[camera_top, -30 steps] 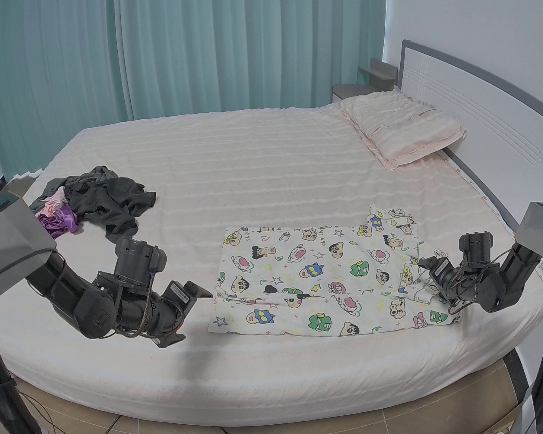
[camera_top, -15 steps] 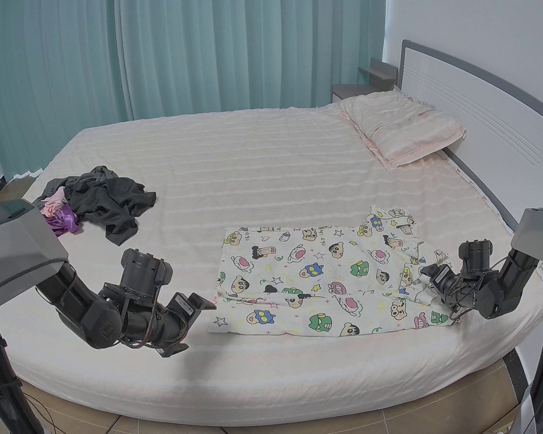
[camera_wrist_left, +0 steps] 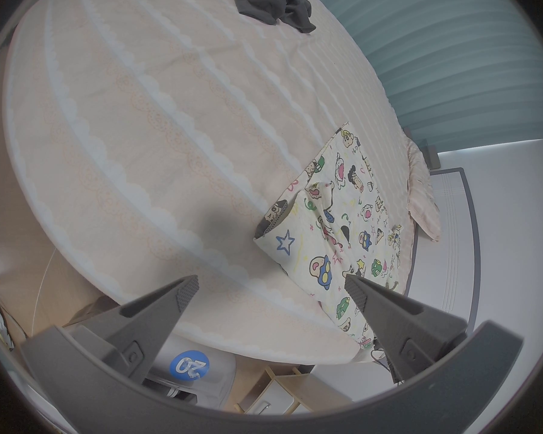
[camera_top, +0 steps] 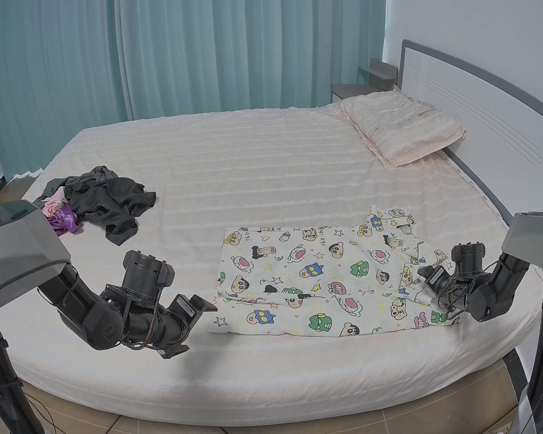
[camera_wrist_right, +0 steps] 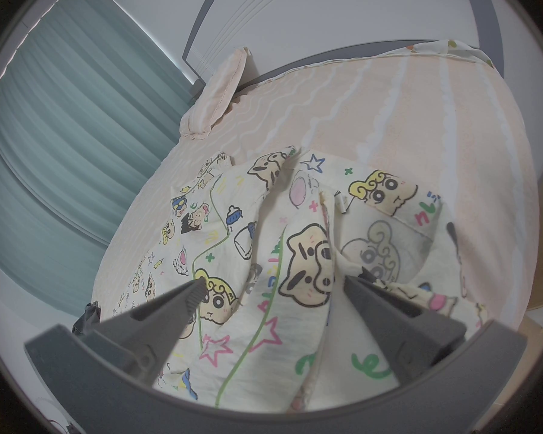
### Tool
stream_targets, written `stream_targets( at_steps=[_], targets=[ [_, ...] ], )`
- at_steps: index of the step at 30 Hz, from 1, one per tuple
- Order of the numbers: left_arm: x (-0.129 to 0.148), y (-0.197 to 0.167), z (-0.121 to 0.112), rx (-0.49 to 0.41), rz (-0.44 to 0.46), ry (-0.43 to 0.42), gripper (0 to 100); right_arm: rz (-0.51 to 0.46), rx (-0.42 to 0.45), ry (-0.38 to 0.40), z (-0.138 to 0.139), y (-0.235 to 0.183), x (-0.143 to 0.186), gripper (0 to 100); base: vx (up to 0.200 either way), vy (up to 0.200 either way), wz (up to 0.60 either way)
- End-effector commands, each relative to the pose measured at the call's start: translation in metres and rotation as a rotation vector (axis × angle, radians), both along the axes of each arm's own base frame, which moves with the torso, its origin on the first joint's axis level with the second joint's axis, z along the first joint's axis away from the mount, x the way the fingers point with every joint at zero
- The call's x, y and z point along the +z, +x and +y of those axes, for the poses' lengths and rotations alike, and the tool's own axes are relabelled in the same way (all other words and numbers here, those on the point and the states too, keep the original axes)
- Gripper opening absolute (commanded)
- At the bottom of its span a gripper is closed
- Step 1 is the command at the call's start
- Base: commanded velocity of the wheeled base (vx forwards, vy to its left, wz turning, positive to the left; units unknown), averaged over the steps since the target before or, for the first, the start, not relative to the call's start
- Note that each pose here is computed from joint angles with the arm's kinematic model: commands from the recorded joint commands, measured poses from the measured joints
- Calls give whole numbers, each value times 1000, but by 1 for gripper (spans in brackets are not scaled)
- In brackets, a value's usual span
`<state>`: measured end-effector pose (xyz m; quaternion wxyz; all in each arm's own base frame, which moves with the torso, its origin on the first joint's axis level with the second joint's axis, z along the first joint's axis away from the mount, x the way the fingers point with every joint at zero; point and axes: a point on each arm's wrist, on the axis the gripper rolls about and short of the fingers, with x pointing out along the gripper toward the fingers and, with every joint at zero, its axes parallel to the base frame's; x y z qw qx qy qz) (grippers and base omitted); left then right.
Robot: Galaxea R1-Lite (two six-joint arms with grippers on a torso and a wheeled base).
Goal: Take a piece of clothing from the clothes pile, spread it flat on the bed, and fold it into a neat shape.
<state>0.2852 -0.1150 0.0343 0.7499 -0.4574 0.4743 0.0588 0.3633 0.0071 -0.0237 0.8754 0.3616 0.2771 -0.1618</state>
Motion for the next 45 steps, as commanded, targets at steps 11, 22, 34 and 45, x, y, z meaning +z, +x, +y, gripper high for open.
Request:
stream_targets(
  at_steps=[11,22,34,45],
  targets=[
    [-1,0,0,1,0,0,100,14,-7,-12,-1,-5,0,0,0,0,0],
    [-1,0,0,0,1,1,100,-58,6,-8,2,-23,42,0,0,0,0],
    [-1,0,0,2,3,2,100,-86,17,-12,4,-37,61,0,0,0,0],
    [-1,0,0,3,4,4,100,-80,74,-22,20,-48,97,0,0,0,0]
  ],
)
